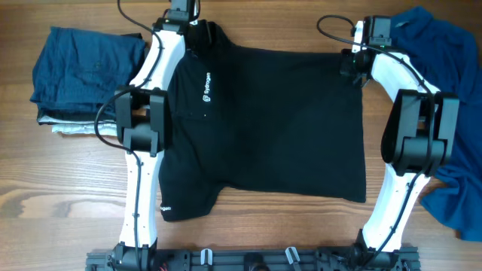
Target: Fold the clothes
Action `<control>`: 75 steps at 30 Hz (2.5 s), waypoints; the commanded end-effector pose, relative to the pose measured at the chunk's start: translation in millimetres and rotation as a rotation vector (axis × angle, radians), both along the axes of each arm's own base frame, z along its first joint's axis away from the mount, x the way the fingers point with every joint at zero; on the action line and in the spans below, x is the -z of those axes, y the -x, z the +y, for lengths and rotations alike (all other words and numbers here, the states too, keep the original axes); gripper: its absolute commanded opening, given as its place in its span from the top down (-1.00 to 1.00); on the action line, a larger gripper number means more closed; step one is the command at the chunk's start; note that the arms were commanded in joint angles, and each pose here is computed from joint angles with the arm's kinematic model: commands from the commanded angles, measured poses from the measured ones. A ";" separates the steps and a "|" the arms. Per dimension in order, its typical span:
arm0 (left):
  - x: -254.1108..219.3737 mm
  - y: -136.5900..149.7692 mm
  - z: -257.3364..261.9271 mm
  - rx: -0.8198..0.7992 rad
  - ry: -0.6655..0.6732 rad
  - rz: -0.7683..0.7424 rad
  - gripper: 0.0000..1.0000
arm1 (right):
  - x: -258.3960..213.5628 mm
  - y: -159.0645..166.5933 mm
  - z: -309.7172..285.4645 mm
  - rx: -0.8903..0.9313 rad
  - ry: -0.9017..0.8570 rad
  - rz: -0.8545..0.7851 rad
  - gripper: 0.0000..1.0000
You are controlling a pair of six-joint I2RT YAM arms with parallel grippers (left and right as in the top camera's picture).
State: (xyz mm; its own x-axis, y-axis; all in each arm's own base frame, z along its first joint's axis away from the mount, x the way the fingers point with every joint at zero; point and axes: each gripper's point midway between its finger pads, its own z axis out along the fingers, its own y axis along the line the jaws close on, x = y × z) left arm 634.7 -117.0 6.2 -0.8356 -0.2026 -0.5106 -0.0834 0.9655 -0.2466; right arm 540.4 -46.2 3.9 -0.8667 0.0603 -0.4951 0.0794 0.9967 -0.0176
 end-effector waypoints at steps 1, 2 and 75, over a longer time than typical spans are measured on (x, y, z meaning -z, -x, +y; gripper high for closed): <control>47.8 9.4 28.5 -0.045 -0.051 0.081 0.92 | 18.6 5.4 -19.2 0.035 0.054 0.035 0.91; 47.6 9.2 27.6 -0.043 -0.052 0.080 0.92 | 18.4 4.8 -18.2 0.032 0.048 0.033 0.91; -148.8 308.2 33.6 -0.197 -0.175 0.383 0.57 | -14.5 389.0 56.3 0.895 -0.397 0.606 0.02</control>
State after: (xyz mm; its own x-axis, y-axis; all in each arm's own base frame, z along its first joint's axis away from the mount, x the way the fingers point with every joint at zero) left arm 324.2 -98.6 160.2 -0.9376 -0.2678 -0.2219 -0.2740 0.9617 -0.0030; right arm 151.7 6.7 23.9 -0.5755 0.7995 0.1721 0.8105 0.5856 -0.0102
